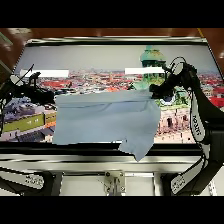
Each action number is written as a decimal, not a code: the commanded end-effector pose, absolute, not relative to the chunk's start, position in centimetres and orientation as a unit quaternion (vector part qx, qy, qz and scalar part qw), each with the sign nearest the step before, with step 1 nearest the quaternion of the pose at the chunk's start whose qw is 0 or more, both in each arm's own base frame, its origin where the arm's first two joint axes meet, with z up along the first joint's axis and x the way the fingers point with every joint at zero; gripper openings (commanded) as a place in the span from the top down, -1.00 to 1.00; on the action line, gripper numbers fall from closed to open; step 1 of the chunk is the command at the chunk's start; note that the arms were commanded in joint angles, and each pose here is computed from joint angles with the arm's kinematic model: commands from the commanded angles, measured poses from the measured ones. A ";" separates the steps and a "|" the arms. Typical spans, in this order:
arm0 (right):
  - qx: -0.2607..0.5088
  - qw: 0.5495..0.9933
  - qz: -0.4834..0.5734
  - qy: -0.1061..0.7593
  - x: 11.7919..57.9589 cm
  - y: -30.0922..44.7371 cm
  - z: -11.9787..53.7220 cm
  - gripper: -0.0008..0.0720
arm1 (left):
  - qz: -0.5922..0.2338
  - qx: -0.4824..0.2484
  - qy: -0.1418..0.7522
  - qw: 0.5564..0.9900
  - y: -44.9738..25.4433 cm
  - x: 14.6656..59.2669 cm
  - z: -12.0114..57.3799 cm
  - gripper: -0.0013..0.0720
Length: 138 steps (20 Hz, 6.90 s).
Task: Fold the shirts.
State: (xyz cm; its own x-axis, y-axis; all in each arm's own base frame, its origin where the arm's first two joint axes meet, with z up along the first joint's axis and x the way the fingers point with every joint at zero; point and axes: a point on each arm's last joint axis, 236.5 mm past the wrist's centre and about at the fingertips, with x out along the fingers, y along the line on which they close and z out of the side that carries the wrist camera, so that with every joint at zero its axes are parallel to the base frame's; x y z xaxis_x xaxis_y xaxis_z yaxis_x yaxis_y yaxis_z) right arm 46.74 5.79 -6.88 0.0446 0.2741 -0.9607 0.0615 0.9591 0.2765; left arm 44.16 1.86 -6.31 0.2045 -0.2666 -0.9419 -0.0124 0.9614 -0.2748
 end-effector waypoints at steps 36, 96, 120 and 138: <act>0.279 0.665 0.075 0.688 32.3 1.1 -3.5 -0.88 | -0.024 -0.350 0.671 0.653 -0.1 23.1 -13.3 -0.42; 0.280 0.713 0.070 0.639 43.7 1.3 -7.6 -0.94 | -0.130 -0.365 0.585 0.712 0.1 43.2 -2.2 -0.83; 0.279 0.752 0.175 0.571 44.0 7.7 4.5 0.78 | -0.321 -0.304 0.539 0.717 -24.4 44.7 -0.6 0.86; 0.256 0.771 0.192 0.551 34.2 9.4 16.9 0.78 | -0.385 -0.386 0.548 0.634 -49.3 35.9 -3.9 0.87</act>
